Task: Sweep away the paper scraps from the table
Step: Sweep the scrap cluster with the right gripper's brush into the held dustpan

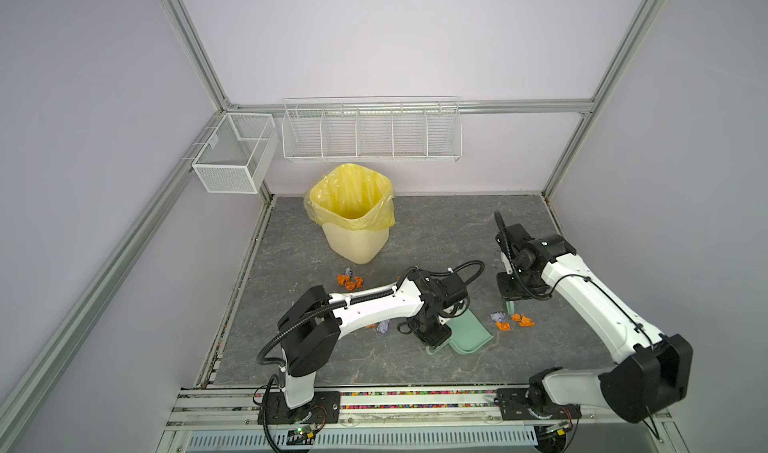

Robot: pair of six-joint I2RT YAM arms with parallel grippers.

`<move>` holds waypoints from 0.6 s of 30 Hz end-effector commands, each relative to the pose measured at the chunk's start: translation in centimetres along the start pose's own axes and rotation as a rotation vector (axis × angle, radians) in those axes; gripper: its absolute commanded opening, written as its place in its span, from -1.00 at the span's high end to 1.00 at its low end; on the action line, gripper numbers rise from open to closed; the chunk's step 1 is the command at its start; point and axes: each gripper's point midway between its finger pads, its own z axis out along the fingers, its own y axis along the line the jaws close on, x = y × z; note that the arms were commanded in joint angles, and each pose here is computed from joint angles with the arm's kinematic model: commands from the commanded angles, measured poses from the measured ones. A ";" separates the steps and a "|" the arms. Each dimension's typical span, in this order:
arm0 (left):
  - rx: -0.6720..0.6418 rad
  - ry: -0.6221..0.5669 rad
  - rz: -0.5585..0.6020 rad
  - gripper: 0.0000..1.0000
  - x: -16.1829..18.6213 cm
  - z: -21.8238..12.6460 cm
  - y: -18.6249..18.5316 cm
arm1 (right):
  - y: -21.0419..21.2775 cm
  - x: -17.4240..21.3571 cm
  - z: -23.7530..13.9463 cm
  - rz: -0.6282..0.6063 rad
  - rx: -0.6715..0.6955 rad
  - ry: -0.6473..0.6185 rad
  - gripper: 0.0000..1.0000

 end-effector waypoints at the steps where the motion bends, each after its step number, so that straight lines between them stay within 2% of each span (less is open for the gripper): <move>1: 0.017 0.015 0.005 1.00 0.0 0.1 -0.6 | 0.6 -0.3 -2.0 0.035 -0.058 -0.072 0.86; 5: 0.028 0.008 0.003 1.00 -0.1 0.0 -0.8 | -1.6 -0.5 -3.1 0.048 0.050 -0.110 0.86; 11: 0.017 0.015 0.017 1.00 0.0 0.2 -1.0 | -4.1 -0.1 -3.2 0.062 0.196 -0.078 0.86; 18: 0.011 0.013 0.029 1.00 -0.3 0.3 -1.1 | -5.0 0.0 -3.6 0.087 0.232 -0.087 0.86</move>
